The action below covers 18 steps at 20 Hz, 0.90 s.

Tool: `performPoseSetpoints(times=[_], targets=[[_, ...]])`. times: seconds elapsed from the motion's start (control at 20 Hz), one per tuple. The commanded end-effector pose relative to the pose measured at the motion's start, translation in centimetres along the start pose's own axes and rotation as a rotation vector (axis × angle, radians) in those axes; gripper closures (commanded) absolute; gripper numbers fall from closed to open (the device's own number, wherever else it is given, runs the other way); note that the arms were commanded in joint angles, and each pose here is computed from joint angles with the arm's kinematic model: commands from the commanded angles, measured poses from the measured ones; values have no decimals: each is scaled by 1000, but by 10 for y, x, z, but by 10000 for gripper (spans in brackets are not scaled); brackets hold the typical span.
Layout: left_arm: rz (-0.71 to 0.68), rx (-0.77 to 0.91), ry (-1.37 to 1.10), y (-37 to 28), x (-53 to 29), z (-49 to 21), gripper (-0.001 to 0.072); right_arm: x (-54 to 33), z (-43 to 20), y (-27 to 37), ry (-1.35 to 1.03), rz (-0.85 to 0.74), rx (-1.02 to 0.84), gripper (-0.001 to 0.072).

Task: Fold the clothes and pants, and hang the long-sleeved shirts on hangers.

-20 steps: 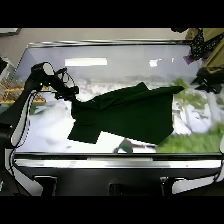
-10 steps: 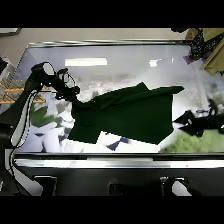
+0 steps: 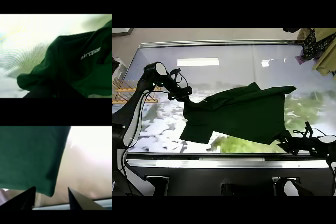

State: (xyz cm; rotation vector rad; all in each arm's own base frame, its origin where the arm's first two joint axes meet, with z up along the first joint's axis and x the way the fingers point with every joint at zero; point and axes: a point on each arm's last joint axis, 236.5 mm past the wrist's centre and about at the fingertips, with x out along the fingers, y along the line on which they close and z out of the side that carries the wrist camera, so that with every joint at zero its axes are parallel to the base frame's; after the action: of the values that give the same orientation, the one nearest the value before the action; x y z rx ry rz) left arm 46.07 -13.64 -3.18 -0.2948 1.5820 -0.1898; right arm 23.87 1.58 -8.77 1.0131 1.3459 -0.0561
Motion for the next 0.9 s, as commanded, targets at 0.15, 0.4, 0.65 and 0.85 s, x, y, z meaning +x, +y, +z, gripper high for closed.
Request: performPoseSetpoints(times=[0.15, 0.4, 0.65, 0.85], targets=[[-3, 1, -18, -1, 0, 4, 689, 16, 19, 7, -74, 49, 48, 293], [-4, -2, -23, 1, -1, 6, 690, 46, 7, 40, -52, 60, -27, 659], [-25, -10, -153, 7, -53, 18, 690, -20, 42, 140, -150, 241, -225, 682], [-64, -16, -475, 11, -188, 17, 690, -158, 41, 263, -365, 397, -571, 683]])
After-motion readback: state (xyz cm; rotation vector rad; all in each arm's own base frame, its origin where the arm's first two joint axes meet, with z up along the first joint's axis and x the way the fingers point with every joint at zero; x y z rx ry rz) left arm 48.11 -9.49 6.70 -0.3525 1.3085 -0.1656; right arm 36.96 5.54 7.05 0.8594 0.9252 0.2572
